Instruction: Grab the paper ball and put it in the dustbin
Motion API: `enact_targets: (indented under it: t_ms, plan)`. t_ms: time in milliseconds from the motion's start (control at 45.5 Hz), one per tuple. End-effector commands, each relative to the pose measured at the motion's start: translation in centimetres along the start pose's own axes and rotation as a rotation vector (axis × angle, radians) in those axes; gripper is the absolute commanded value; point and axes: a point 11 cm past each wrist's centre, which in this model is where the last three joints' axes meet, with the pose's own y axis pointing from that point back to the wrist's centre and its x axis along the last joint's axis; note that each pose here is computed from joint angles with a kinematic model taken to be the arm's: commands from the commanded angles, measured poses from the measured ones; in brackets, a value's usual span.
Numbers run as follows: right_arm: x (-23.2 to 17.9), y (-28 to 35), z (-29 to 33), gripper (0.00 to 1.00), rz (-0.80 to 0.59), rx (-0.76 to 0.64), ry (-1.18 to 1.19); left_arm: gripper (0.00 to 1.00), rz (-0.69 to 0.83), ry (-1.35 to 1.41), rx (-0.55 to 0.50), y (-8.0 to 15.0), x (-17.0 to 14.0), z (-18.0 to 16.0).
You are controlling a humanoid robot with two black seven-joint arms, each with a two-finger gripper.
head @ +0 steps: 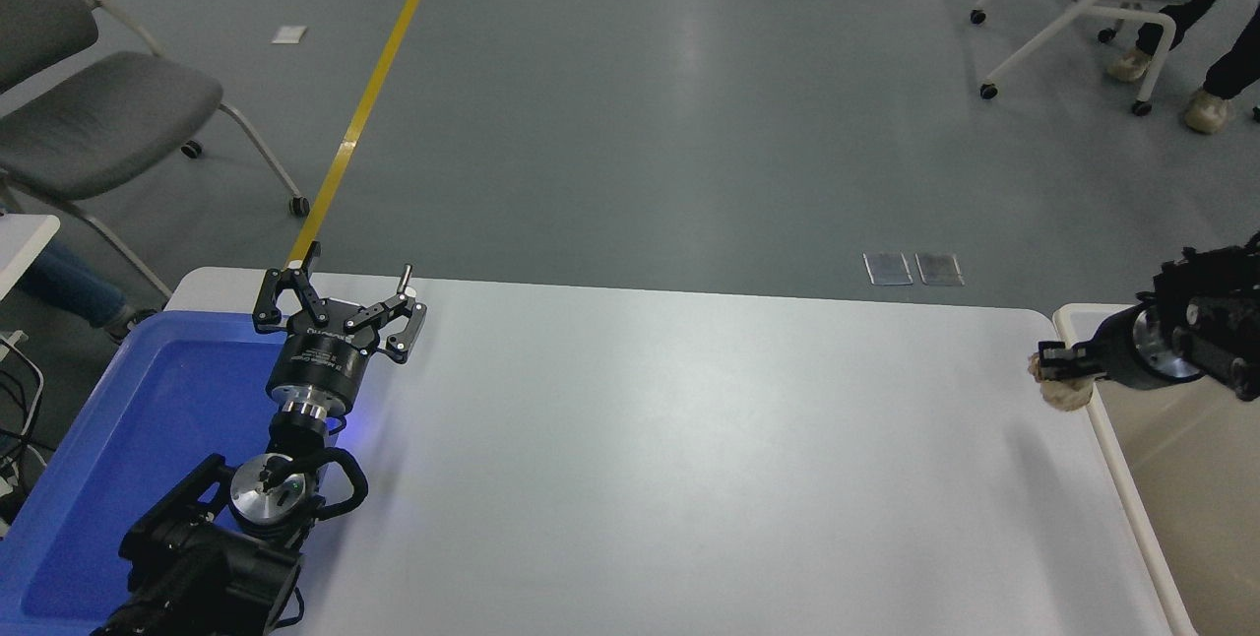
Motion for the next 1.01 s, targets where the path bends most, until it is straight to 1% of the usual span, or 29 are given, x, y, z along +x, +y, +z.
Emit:
enact_targets:
  t_ms: [0, 220, 505, 725, 857, 989]
  plan:
    - [4.3, 8.8, 0.8, 0.0, 0.016, 0.001, 0.001, 0.99, 0.001, -0.001, 0.001, 0.0, 0.0, 0.0]
    - [5.7, 14.5, 0.7, 0.0, 0.015, -0.046, 0.052, 0.99, 0.001, -0.001, 0.001, 0.0, 0.0, 0.0]
    - [5.6, 18.5, 0.6, 0.0, 0.041, -0.059, 0.072, 0.99, -0.001, -0.001, 0.001, 0.0, 0.0, 0.0]
    - [4.6, 18.9, 3.8, 0.0, 0.095, -0.019, -0.059, 0.99, -0.001, -0.001, 0.001, 0.0, 0.0, 0.0]
    - [3.5, 17.1, 8.3, 0.0, 0.249, -0.044, -0.188, 0.99, -0.001, -0.001, 0.001, 0.0, 0.0, 0.0]
    - [2.5, 15.3, 12.8, 0.0, 0.456, -0.065, -0.37, 0.99, -0.001, -0.001, 0.001, 0.0, 0.0, 0.0]
